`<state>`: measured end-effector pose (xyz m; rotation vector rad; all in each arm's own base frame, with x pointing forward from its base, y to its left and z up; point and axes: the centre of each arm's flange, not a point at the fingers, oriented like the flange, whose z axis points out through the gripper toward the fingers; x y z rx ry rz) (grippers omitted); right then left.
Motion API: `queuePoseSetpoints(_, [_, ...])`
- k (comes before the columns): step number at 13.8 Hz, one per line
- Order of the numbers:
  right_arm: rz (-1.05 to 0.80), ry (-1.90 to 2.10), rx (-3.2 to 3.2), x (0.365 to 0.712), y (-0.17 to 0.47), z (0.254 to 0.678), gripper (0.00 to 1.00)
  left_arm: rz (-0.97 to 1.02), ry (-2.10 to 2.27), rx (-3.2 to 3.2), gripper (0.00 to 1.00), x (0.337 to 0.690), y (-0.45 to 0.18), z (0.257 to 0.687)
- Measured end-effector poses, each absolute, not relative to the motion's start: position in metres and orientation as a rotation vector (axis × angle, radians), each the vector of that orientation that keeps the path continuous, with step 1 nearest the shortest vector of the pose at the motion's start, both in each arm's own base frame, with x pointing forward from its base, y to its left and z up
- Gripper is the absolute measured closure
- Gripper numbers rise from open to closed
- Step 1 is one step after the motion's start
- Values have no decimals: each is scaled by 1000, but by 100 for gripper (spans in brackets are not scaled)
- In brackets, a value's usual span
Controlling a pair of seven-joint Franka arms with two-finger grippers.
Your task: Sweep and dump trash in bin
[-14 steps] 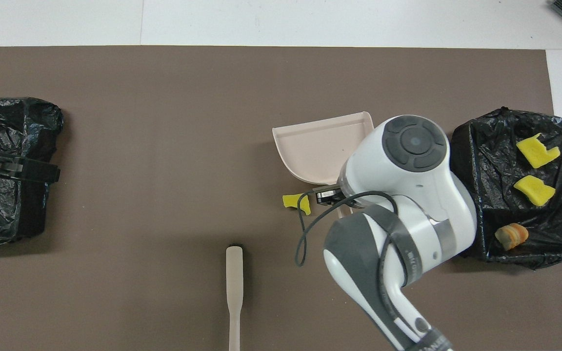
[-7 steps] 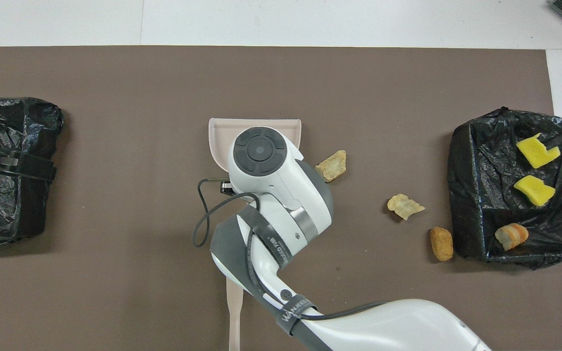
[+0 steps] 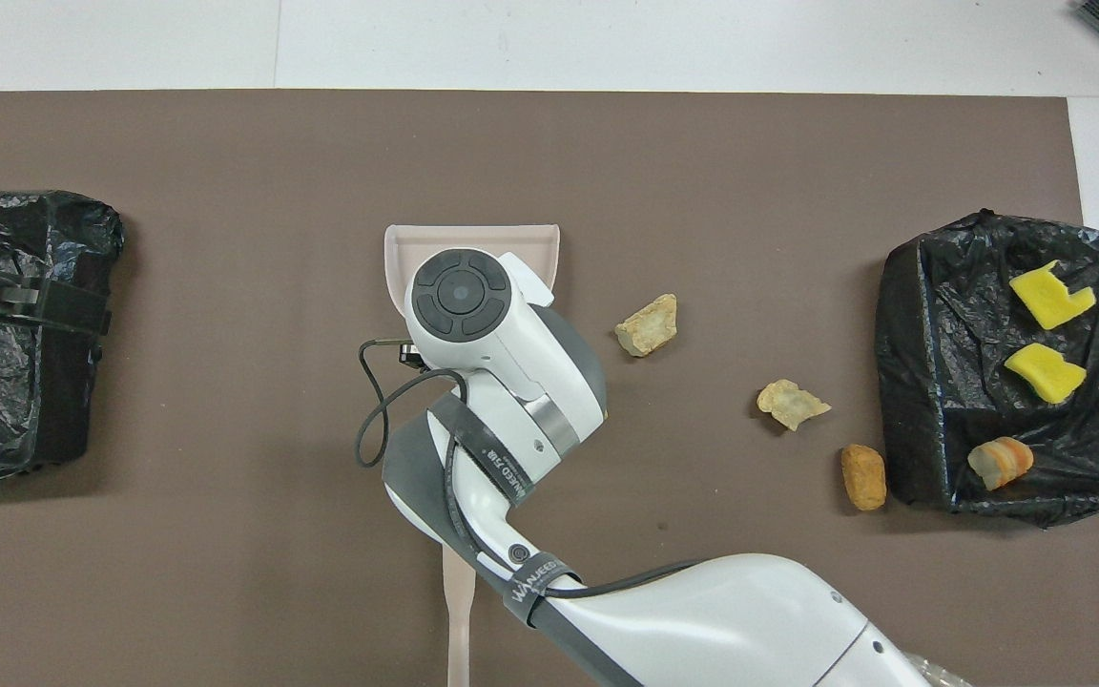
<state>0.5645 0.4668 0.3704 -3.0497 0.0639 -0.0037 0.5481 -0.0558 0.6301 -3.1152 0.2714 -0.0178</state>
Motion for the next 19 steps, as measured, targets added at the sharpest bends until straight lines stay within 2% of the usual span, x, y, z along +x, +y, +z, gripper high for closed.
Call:
queuePoseSetpoints(2, [1, 62, -3054, 561, 464, 385, 7, -14, 249, -3116, 0, 548, -58, 630])
queuePoseSetpoints(3, [21, 48, -3062, 554, 467, 389, 0, -6, 243, -3116, 0, 547, -58, 630])
queuePoseSetpoints(5, [57, 4, -3066, 530, 480, 393, 0, 2, 242, -3116, 0, 545, -58, 630])
queuePoseSetpoints(12, [138, 80, -3131, 407, 515, 397, 0, 0, 240, -3115, 0, 545, -58, 631])
queuePoseSetpoints(16, [148, 108, -3080, 334, 514, 371, 0, 0, 231, -3115, 0, 545, -56, 631])
queuePoseSetpoints(19, [172, 109, -3081, 297, 495, 351, 0, 0, 222, -3115, 0, 545, -53, 631])
